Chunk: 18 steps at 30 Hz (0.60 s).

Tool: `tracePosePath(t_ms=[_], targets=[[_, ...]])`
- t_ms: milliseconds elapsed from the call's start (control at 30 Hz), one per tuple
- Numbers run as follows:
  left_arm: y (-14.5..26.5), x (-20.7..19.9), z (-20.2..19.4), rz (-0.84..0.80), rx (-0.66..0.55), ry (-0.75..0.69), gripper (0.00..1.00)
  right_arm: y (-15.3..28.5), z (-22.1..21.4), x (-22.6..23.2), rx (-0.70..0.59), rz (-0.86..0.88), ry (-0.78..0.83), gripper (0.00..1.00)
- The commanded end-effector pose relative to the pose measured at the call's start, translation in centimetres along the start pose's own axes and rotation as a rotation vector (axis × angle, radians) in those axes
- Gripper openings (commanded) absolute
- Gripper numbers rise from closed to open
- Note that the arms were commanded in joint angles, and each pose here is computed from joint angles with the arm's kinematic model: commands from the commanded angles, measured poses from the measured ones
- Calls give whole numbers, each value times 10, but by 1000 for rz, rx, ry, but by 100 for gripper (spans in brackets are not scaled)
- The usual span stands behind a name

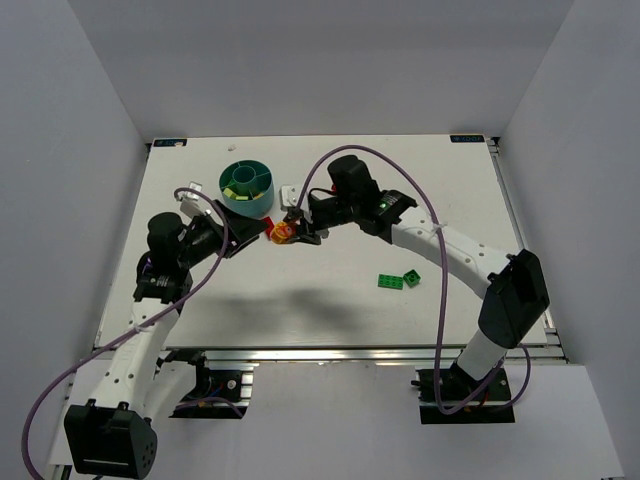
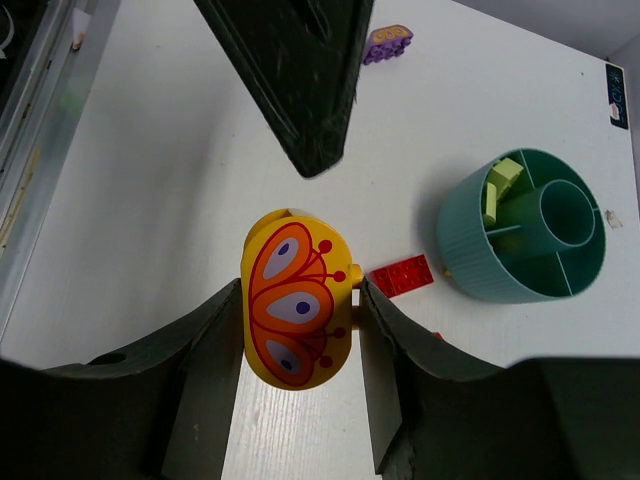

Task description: Sort the legos into containers by color

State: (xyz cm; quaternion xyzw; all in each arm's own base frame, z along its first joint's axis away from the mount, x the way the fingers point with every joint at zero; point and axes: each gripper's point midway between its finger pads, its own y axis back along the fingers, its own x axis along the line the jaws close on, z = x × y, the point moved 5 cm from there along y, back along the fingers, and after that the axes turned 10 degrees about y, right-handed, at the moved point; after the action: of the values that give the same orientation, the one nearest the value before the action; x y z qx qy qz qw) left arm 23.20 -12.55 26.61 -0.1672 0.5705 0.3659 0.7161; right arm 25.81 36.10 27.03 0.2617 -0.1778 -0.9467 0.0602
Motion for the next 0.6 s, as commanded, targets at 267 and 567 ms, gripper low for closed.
tracePosePath(t_ms=[267, 567], targets=[[-7, -12, -2, -41, 34, -36, 67, -21, 31, -20, -79, -21, 50, 0], [-12, -11, -1, -32, 42, -27, 40, -29, 32, -15, -73, -20, 79, 0]])
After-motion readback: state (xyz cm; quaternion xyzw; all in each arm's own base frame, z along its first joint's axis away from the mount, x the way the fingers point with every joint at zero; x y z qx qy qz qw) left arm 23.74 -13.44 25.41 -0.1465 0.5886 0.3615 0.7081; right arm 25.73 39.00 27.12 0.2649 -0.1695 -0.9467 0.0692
